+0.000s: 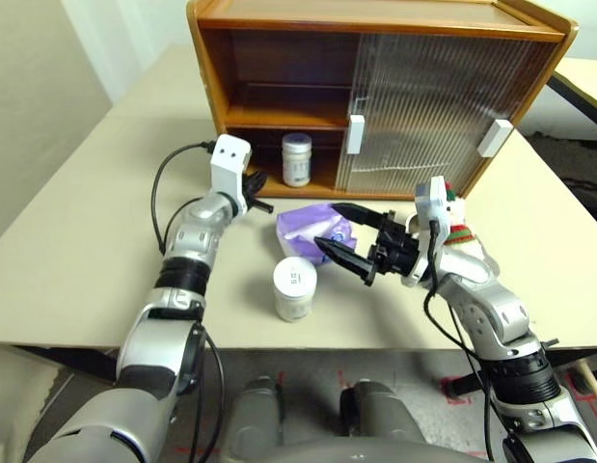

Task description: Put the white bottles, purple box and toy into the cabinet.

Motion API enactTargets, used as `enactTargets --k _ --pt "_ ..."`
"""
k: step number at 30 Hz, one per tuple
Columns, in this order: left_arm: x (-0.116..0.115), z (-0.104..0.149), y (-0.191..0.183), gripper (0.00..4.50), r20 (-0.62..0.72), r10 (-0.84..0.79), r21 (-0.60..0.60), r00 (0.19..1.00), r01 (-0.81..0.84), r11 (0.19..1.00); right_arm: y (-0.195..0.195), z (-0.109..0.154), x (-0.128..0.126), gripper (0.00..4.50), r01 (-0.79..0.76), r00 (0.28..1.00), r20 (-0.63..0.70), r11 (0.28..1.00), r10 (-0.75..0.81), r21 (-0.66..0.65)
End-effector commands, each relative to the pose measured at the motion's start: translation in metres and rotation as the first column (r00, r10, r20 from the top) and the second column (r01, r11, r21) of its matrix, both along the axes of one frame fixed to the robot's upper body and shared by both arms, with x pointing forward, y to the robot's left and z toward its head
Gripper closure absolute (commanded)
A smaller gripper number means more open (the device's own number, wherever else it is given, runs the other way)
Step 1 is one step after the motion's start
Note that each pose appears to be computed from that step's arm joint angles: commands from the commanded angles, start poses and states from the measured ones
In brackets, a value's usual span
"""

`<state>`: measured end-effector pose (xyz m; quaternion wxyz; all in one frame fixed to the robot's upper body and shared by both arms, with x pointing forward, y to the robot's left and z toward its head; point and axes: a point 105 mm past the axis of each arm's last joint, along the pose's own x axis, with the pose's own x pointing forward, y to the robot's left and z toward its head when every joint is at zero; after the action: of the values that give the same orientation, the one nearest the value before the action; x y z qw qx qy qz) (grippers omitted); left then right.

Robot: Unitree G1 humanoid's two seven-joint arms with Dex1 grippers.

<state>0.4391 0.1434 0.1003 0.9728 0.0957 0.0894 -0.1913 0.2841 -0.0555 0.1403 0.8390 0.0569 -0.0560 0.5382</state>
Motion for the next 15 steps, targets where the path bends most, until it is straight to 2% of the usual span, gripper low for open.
enactTargets --k 1,10,15 --pt "0.005 -0.003 -0.006 4.44 0.001 0.0 0.041 1.0 0.0 0.999 -0.001 -0.002 -0.002 0.0 0.005 1.0 0.014 1.0 -0.005 -0.017" --pt "0.014 -0.002 -0.016 4.44 0.02 0.004 0.112 1.0 -0.006 0.994 -0.003 0.0 -0.003 0.0 0.014 1.0 0.02 1.0 -0.014 -0.017" --pt "0.016 0.0 -0.027 4.44 0.025 -0.028 0.11 0.999 0.026 0.994 -0.004 -0.001 -0.005 0.0 0.017 1.0 0.018 1.0 -0.017 -0.02"
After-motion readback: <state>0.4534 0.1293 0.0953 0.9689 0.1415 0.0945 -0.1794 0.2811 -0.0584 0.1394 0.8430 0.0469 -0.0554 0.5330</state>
